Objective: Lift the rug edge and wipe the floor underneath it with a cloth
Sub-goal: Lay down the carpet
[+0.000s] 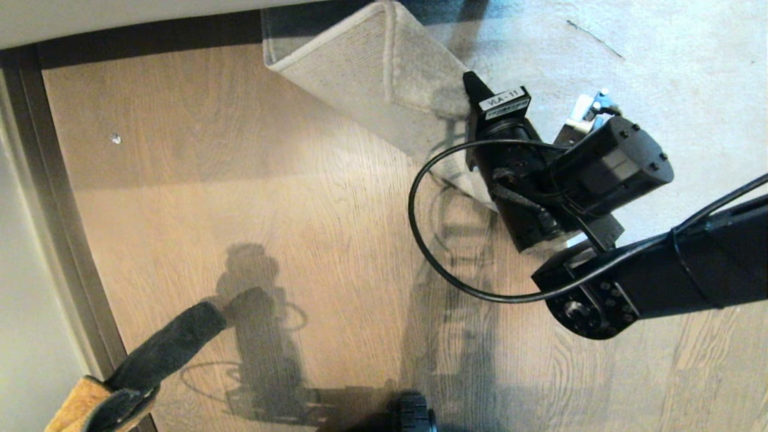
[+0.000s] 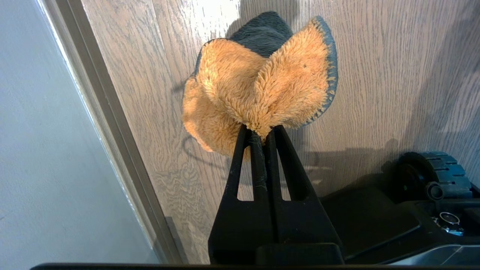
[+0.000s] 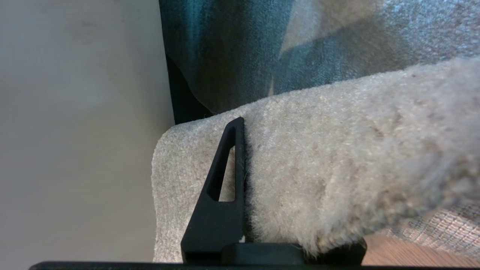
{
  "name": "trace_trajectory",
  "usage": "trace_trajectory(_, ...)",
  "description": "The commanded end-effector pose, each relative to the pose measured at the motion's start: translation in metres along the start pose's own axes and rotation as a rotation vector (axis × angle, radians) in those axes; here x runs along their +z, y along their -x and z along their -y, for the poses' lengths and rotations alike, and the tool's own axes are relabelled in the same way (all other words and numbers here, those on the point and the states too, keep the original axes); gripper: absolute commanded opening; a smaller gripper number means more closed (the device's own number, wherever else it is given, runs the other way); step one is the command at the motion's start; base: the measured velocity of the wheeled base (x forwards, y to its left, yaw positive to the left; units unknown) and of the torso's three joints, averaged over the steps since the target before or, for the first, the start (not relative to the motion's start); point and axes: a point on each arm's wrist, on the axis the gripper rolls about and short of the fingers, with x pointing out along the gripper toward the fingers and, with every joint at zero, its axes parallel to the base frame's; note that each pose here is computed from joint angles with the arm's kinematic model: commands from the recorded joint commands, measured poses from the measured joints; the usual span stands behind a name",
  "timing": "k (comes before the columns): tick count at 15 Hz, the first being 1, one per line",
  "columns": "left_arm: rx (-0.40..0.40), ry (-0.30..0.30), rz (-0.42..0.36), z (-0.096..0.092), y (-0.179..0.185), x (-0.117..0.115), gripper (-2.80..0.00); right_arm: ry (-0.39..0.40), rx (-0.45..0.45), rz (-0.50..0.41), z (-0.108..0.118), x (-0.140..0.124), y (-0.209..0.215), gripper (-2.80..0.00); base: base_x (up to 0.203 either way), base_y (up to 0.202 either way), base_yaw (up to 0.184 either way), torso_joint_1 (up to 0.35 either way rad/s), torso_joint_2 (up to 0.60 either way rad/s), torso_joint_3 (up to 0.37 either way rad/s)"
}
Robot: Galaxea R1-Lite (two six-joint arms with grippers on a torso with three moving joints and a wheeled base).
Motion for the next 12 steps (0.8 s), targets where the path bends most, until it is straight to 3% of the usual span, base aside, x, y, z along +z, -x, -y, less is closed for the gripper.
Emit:
trace_trajectory(1,0.000,-0.001,0.000,0.0000,0.0001,-0.0001,-2.80,-0.019,0.031,0.025,-0.0020,0.0021,0.0002,-2.80,0.000,0.000,0.000,0.000,0.00,0.000)
trace_trajectory(10,0.000,-0.001,0.000,0.0000,0.0001,-0.0001,-2.80,-0.063,0.002,0.004,0.0033,0.0007,0.0075,-2.80,0.000,0.000,0.000,0.000,0.00,0.000)
trace_trajectory(11,0.000,-0.001,0.000,0.0000,0.0001,-0.0001,-2.80,-0.068,-0.001,0.002,0.0032,0.0013,0.0087,0.00,0.000,0.000,0.000,0.000,0.00,0.000)
trace_trajectory(12,0.000,-0.001,0.000,0.0000,0.0001,-0.0001,-2.80,-0.068,-0.007,-0.002,0.0042,0.0012,0.0101,0.00,0.000,0.000,0.000,0.000,0.00,0.000)
